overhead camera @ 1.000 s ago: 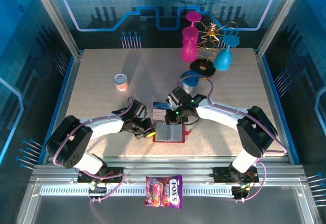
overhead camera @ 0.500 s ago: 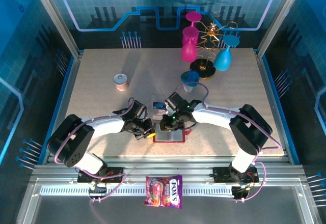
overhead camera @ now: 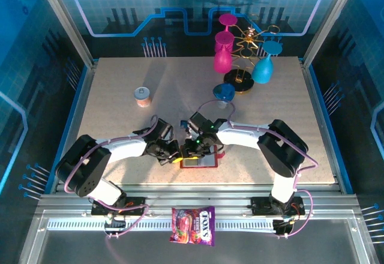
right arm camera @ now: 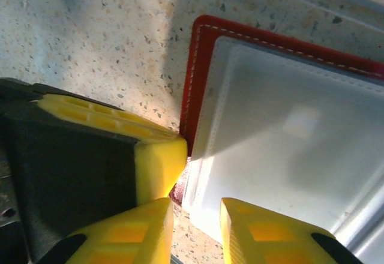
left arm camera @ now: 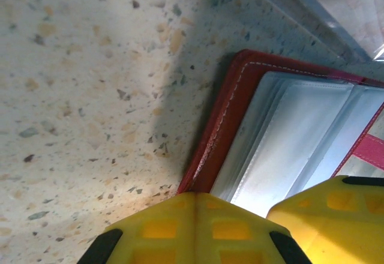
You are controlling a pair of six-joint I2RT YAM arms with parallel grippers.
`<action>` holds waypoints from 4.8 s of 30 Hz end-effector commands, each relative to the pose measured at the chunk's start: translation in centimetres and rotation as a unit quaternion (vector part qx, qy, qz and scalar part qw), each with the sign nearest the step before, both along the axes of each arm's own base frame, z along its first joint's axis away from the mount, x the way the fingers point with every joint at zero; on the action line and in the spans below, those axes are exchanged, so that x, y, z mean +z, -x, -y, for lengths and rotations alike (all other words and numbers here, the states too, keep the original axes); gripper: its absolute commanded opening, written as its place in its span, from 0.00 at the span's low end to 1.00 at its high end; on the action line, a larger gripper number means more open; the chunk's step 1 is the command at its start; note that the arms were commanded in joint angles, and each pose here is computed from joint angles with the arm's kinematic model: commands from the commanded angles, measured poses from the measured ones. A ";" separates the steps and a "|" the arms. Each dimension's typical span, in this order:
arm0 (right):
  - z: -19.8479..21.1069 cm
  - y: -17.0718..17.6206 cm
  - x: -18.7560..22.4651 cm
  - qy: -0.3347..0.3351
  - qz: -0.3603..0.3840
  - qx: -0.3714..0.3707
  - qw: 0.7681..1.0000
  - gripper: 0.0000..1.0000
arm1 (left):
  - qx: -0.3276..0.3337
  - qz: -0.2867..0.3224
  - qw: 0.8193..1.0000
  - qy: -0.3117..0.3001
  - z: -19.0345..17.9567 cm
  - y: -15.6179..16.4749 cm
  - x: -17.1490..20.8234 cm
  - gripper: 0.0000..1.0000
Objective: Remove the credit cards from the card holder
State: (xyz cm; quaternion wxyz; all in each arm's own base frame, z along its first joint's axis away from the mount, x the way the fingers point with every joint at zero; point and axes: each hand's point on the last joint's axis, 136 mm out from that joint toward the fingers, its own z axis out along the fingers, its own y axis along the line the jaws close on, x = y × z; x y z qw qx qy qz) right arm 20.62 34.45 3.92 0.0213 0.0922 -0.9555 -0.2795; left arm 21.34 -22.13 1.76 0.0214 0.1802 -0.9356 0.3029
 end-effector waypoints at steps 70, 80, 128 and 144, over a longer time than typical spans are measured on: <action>5.2 0.0 -1.6 -0.043 -0.025 -0.068 0.996 0.29 | 0.006 0.019 0.999 0.029 2.3 -1.4 3.4 0.27; 5.6 0.2 -1.9 -0.055 -0.032 -0.078 0.995 0.29 | -0.003 0.009 1.000 0.026 3.2 -1.5 2.6 0.32; 13.8 -2.3 4.5 -0.007 0.053 -0.133 0.990 0.33 | -0.054 0.026 0.995 0.081 8.5 -3.1 5.4 0.37; 15.9 -1.8 4.6 -0.010 0.051 -0.159 0.986 0.34 | -0.086 0.008 0.993 0.080 11.7 -3.0 3.8 0.49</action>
